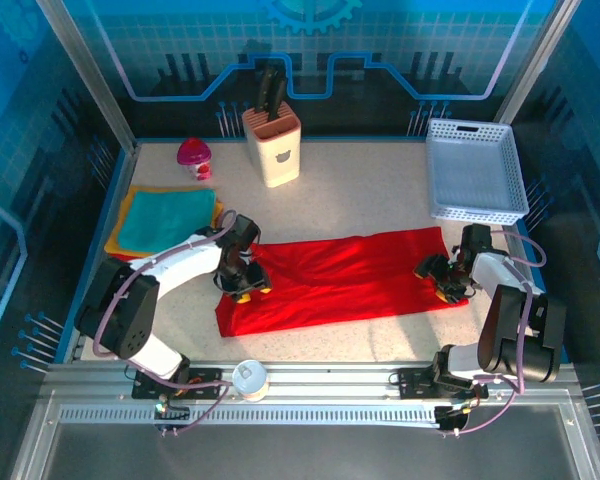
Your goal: Fold and stack the t-shirts
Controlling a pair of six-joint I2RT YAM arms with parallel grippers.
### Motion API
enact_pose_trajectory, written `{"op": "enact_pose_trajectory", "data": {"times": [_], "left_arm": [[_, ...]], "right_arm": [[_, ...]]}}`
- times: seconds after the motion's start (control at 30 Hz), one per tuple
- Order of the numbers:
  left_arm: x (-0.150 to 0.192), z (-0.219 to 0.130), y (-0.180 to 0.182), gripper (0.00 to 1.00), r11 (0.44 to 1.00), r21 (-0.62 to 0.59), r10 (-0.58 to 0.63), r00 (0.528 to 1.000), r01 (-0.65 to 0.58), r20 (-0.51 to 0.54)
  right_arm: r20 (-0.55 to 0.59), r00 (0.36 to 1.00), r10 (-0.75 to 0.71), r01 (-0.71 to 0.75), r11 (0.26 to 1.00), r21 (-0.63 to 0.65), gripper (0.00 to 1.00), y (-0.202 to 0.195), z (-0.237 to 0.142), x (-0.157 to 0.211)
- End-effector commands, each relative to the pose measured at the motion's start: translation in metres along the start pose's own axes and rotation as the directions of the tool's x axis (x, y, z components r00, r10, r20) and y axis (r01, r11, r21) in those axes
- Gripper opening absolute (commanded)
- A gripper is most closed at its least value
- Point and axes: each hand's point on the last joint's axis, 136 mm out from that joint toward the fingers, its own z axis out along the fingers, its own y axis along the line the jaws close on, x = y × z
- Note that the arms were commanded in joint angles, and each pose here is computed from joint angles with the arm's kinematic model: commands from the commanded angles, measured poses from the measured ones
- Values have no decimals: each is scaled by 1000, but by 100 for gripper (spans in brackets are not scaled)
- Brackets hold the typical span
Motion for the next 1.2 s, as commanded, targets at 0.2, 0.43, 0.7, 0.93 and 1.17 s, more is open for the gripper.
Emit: {"op": "enact_pose_trajectory", "data": {"times": [0.2,0.43,0.7,0.93,1.17], "left_arm": [[-5,9,-18,46,997,69,-19,1000,19,-4],[-8,11,-19,34,998,64,-20,1000,21,-1],[-16,-2,-24,0,1000,28,13,999,-14,30],[-35,-21,-40,0,996,-30,81,994,-79,67],[-43,-23,-55,3,990,-78,119,991,-114,61]], "right_arm": [[-60,998,31,-26,997,71,73,-22,7,16],[-63,998,30,-26,997,68,73,-22,8,16],[-62,998,31,-27,998,59,72,-21,8,18],[-53,998,28,-26,999,39,72,-17,5,16],[-55,998,28,-26,999,27,71,-14,3,16]]}}
